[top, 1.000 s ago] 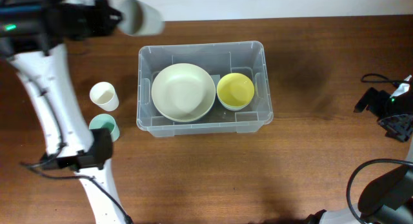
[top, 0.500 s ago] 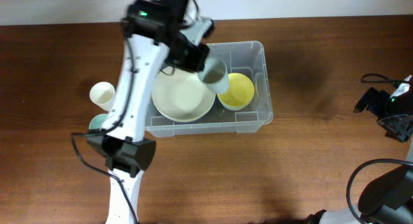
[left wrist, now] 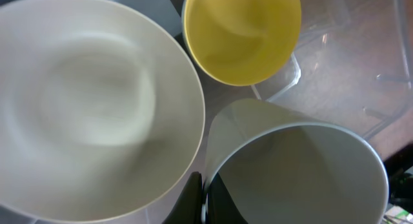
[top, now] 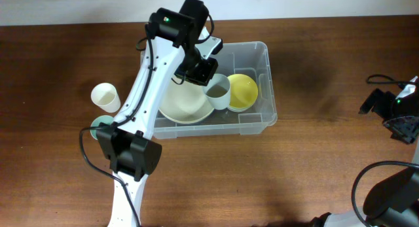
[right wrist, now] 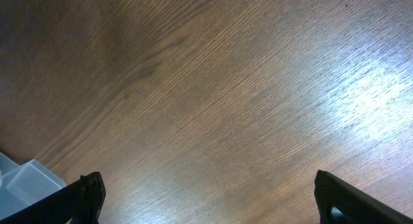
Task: Pack container
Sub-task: 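Lower the grey cup into the bin in front of the yellow bowl, open gripper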
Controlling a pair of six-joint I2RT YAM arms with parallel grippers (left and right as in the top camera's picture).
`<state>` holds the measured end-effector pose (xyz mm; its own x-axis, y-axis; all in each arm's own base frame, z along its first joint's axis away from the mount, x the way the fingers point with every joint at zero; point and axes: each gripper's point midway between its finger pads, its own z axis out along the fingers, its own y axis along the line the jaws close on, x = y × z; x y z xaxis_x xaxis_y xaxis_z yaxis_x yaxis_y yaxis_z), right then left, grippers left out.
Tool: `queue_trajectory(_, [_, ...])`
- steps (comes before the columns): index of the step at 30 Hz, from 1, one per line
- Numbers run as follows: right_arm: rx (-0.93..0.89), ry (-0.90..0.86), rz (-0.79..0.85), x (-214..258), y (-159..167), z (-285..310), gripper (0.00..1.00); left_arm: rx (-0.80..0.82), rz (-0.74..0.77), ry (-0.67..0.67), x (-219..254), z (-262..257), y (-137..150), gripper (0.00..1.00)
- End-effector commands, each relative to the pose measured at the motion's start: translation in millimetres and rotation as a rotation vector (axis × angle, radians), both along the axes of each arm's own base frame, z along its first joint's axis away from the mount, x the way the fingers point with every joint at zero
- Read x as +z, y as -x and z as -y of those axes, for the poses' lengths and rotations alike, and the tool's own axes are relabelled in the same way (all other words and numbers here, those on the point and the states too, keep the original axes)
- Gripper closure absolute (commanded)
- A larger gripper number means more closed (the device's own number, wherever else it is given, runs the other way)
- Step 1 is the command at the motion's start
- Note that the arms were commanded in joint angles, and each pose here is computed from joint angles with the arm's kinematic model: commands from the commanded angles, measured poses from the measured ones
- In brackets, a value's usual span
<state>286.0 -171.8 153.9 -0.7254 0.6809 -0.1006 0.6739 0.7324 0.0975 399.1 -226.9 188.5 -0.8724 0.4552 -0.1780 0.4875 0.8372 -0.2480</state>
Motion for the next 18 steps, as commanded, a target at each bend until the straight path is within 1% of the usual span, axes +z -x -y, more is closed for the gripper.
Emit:
queue_trajectory(1, [0.006, 0.002, 0.006, 1, 1, 0, 0.01, -0.037, -0.05, 0.01, -17, 16, 11, 0.99])
queue_trajectory(5, [0.006, 0.002, 0.006, 1, 0, 0, 0.01, -0.064, -0.069, 0.0, -33, 27, 17, 0.99])
queue_trajectory(8, [0.006, 0.002, 0.006, 1, 0, 0, 0.01, -0.075, -0.067, 0.001, -44, 33, 16, 0.99])
queue_trajectory(18, [0.006, 0.002, 0.006, 1, 1, 0, 0.02, -0.062, -0.12, -0.028, -76, 29, 22, 0.99])
